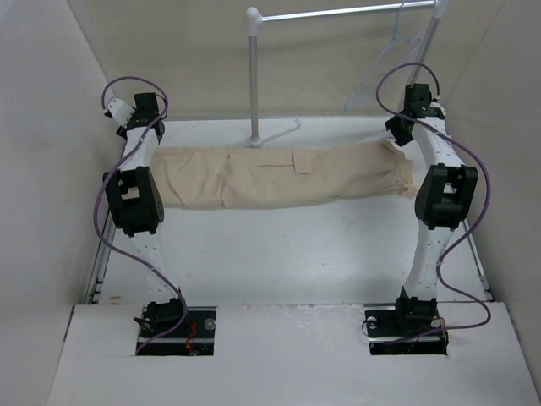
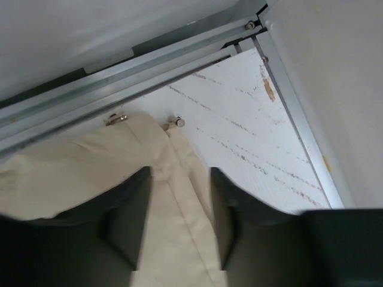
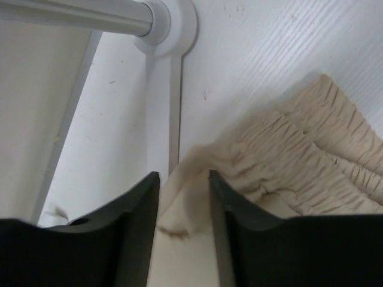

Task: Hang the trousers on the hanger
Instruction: Fold the trousers at the center of the board.

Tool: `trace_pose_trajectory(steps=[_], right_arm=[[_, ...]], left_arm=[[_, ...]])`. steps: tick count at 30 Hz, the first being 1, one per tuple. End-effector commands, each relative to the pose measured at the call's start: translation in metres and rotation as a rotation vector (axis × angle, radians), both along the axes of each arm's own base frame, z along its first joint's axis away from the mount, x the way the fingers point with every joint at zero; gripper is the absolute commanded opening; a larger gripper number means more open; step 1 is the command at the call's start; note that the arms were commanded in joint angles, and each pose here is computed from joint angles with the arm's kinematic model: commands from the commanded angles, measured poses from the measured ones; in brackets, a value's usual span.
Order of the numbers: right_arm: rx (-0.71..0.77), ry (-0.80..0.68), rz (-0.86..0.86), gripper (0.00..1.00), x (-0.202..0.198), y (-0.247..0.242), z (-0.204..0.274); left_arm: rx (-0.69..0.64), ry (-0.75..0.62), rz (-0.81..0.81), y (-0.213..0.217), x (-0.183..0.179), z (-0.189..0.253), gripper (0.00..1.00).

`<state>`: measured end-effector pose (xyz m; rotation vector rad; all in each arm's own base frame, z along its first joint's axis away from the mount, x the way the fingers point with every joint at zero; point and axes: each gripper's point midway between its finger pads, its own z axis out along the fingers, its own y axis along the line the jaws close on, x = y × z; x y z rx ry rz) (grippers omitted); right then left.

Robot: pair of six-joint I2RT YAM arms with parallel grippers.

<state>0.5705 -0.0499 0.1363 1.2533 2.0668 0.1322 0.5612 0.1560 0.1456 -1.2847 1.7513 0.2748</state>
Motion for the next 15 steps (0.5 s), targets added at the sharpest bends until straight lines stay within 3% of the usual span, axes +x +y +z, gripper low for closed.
trace_pose_trajectory(steps=[1, 3, 7, 11, 12, 15], right_arm=[[-0.059, -0.118, 0.000, 0.54, 0.010, 0.005, 0.059], [-0.074, -0.113, 0.040, 0.60, 0.000, 0.013, 0.064], [-0.097, -0.115, 0.076, 0.62, -0.047, 0.023, 0.066], [-0.079, -0.112, 0.061, 0.37, -0.104, 0.024, 0.045], [-0.073, -0.093, 0.049, 0.34, -0.117, 0.024, 0.036], [-0.043, -0.044, -0.032, 0.45, -0.148, 0.006, 0.006]], left_arm=[[0.103, -0.131, -0.010, 0.008, 0.008, 0.074, 0.46], [0.106, -0.116, -0.034, 0.004, -0.009, 0.076, 0.57], [0.046, -0.033, -0.065, -0.015, -0.075, 0.046, 0.63], [-0.115, 0.025, -0.067, -0.043, -0.141, -0.013, 0.69], [-0.169, 0.025, -0.057, -0.048, -0.153, -0.026, 0.71], [-0.263, 0.049, -0.029, -0.047, -0.174, -0.056, 0.78]])
